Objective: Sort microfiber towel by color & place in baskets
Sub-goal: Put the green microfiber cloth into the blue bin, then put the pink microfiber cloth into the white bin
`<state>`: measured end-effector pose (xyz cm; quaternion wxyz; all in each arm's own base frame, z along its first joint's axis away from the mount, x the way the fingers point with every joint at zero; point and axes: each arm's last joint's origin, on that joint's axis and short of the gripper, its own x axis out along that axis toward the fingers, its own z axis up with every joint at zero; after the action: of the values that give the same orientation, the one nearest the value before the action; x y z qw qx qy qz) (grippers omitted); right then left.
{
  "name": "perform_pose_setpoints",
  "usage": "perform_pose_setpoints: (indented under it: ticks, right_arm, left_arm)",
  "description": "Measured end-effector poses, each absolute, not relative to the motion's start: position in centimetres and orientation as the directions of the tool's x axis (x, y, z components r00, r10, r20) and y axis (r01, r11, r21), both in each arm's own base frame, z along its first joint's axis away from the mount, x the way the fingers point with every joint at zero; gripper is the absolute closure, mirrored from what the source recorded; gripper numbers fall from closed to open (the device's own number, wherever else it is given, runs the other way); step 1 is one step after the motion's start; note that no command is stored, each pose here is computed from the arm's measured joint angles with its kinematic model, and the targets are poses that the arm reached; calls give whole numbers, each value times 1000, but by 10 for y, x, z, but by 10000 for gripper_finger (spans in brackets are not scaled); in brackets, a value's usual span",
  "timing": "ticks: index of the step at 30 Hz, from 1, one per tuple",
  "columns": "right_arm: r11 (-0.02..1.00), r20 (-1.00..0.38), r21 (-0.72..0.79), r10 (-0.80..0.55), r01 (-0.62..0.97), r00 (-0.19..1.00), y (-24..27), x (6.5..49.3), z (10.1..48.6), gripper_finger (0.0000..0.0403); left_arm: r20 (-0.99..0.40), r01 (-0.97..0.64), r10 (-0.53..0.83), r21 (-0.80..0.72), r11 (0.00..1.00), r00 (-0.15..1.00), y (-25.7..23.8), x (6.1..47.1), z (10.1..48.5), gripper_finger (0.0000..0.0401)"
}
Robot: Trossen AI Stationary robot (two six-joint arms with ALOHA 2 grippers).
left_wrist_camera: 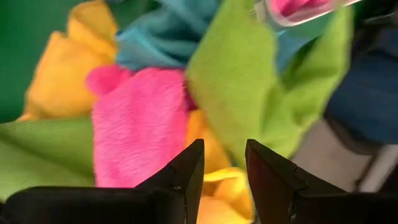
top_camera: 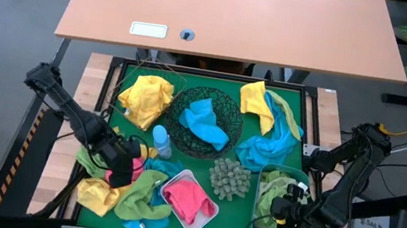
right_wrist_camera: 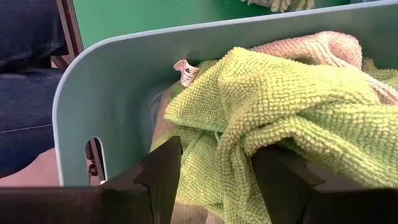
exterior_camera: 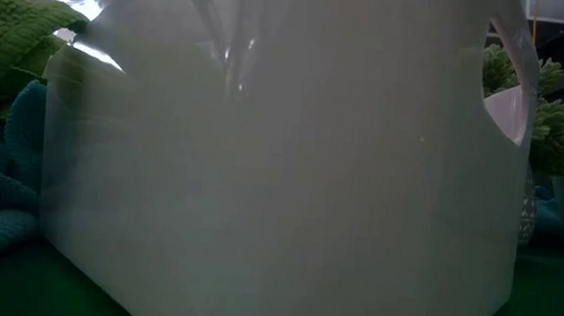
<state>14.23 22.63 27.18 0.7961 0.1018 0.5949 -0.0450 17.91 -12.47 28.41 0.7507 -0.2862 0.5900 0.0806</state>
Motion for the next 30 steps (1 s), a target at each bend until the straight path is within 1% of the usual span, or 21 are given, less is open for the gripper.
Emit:
perform_pose_setpoints:
  ticks: [7, 11, 19, 22, 30]
  right_arm:
    - [974, -958, 120, 63, 191, 281, 227, 142, 272, 207]
    - [971, -965, 151, 104, 186, 241, 226, 140, 275, 207]
    - [964, -956, 194, 144, 182, 254, 220, 136, 285, 207]
    - [960, -952, 213, 163, 180, 257, 217, 134, 289, 207]
    - [948, -934, 268, 212, 173, 287, 207, 128, 303, 207]
  left_arm:
    - [-986, -494, -103, -156, 855, 133, -128, 182, 263, 289]
    - [-993, -491, -51, -97, 866, 106, -132, 189, 253, 289]
    - [-1000, -379, 3, -9, 925, 31, -145, 196, 232, 289]
    - [-999, -351, 36, 27, 936, 20, -149, 197, 225, 289]
    - [-991, -327, 128, 107, 939, 43, -155, 199, 216, 289]
